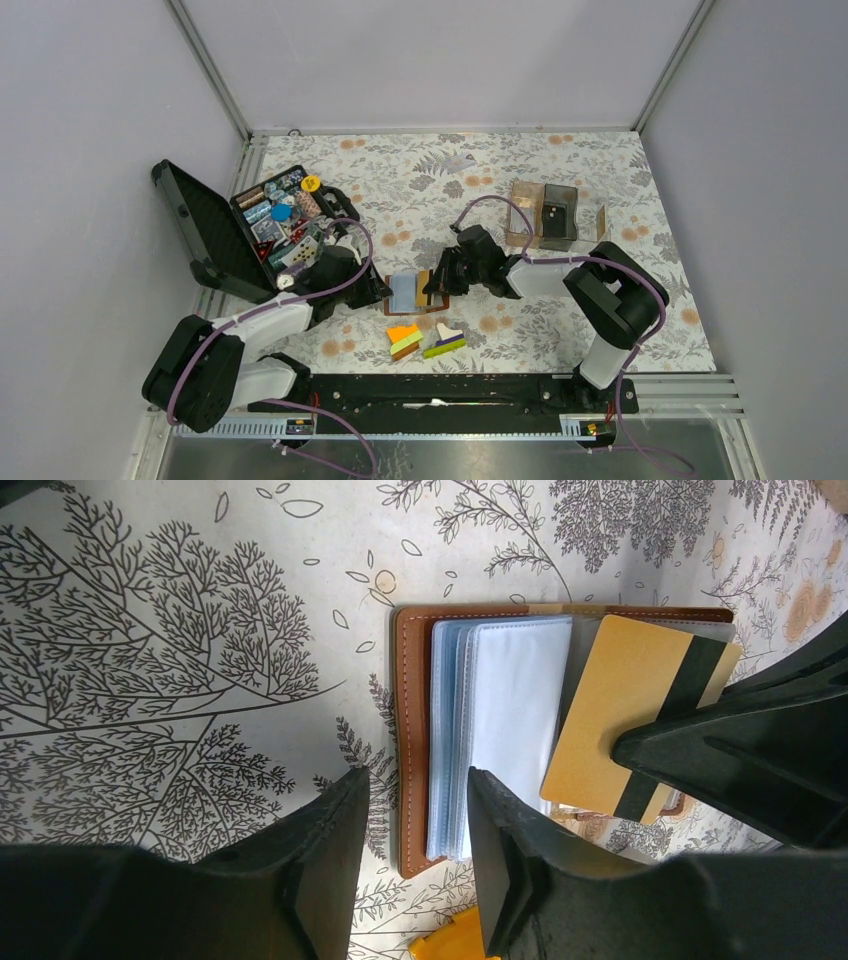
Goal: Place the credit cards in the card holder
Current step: Insert the credit card into the card holder.
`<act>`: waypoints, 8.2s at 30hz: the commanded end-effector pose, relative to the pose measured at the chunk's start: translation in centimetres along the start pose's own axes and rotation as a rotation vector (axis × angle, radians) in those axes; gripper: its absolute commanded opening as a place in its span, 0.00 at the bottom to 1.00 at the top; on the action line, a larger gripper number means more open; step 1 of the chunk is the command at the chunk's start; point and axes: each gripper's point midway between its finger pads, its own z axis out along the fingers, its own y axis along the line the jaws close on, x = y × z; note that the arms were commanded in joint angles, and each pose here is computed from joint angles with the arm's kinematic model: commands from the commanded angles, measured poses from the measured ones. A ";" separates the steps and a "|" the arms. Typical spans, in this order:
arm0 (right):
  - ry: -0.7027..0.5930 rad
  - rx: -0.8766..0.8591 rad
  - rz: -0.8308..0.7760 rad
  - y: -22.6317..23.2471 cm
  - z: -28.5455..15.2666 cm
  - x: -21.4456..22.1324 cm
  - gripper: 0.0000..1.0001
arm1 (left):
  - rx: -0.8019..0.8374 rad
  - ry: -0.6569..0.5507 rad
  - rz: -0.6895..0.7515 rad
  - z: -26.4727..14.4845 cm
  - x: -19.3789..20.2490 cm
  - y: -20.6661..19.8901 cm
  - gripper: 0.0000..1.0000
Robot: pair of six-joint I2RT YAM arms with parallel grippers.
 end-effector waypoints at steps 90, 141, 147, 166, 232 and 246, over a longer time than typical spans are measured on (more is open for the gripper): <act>-0.037 -0.061 0.145 -0.5 2.3 2.5 0.00 | 0.012 -0.022 0.012 0.5 -0.6 -0.3 0.18; -0.064 0.023 0.286 -3.1 2.8 5.9 0.00 | 0.005 -0.021 0.012 0.8 0.0 0.5 0.00; -0.054 0.019 0.280 -3.0 3.4 5.9 0.00 | 0.015 -0.022 0.008 0.7 -0.1 0.2 0.00; -0.161 0.296 -0.047 -2.8 0.0 1.9 0.45 | 0.016 -0.063 -0.009 0.1 -0.5 0.3 0.00; -0.185 0.093 -0.059 7.0 3.0 -0.1 0.28 | 0.110 -0.078 -0.035 -0.7 -0.5 -1.3 0.00; -0.231 0.146 -0.203 7.5 1.7 -1.5 0.50 | 0.068 -0.071 -0.011 -1.5 -0.2 -0.6 0.16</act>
